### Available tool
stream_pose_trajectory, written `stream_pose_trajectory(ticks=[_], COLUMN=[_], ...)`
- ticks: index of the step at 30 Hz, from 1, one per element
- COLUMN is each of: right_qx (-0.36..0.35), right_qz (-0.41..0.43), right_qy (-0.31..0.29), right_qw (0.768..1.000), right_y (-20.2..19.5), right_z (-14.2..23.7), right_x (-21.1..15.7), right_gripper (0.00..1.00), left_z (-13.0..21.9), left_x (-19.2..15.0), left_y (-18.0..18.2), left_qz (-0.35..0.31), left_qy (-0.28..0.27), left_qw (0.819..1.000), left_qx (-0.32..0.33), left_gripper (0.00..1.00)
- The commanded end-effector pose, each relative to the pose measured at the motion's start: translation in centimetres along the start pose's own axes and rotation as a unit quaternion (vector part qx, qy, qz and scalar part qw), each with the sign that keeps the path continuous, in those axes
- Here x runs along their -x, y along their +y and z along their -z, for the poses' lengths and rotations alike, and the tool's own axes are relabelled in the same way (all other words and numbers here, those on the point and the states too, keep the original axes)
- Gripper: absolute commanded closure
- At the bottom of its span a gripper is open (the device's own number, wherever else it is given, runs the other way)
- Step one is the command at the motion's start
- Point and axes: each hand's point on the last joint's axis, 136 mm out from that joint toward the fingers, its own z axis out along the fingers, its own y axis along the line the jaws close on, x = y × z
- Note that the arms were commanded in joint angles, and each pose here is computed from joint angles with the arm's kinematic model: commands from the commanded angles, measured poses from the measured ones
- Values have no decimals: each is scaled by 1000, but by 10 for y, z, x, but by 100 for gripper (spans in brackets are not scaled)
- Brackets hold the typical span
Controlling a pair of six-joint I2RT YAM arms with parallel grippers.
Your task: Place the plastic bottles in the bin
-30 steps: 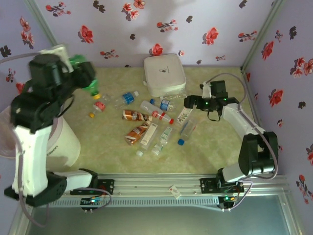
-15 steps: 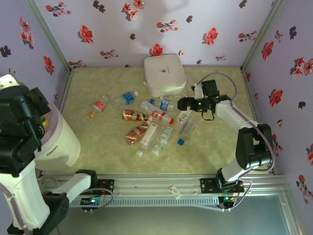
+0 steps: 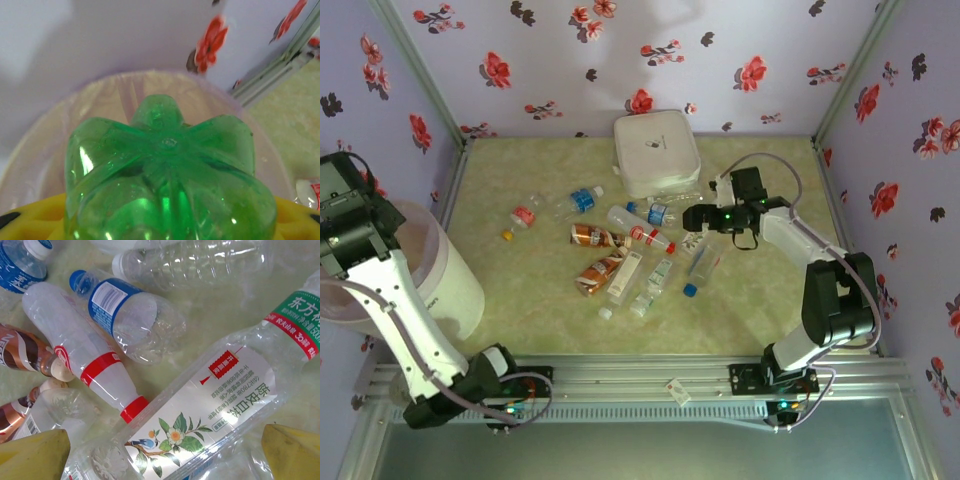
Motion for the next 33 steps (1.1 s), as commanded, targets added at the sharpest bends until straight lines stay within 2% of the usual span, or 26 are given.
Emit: stream_pose_trajectory(ticks=[1,6,16,23,25,29,33], right_qx=[-4,-11,-15,-20,-24,-28,-28], right_qz=[15,15,9,9,9,9,8], right_qy=[-3,0,4,3,0,-3,-3], right_qw=[1000,1000,1000,1000,1000,1000,1000], right_y=[2,-1,-7,-9,-10,-12,-12], right_z=[4,0,-10,-11,-10,-10,-11], right_x=[0,0,2,3,3,4,4], right_gripper=[1,1,1,1,1,1,1], left_z=[-20,-51,-91,-122,-128,-136,-138], left_x=[-7,-31,-90,-114,-121,-133,-136], left_y=[-16,-10,-5,-18,-19,-20,-26], left_qz=[12,28,19,30,28,24,31], left_qy=[15,53,122,169,178,192,191], left_qw=[998,997,992,984,982,980,979], left_qx=[-55,-44,-27,-53,-53,-53,-68], left_gripper=[100,100,100,99,93,69,32])
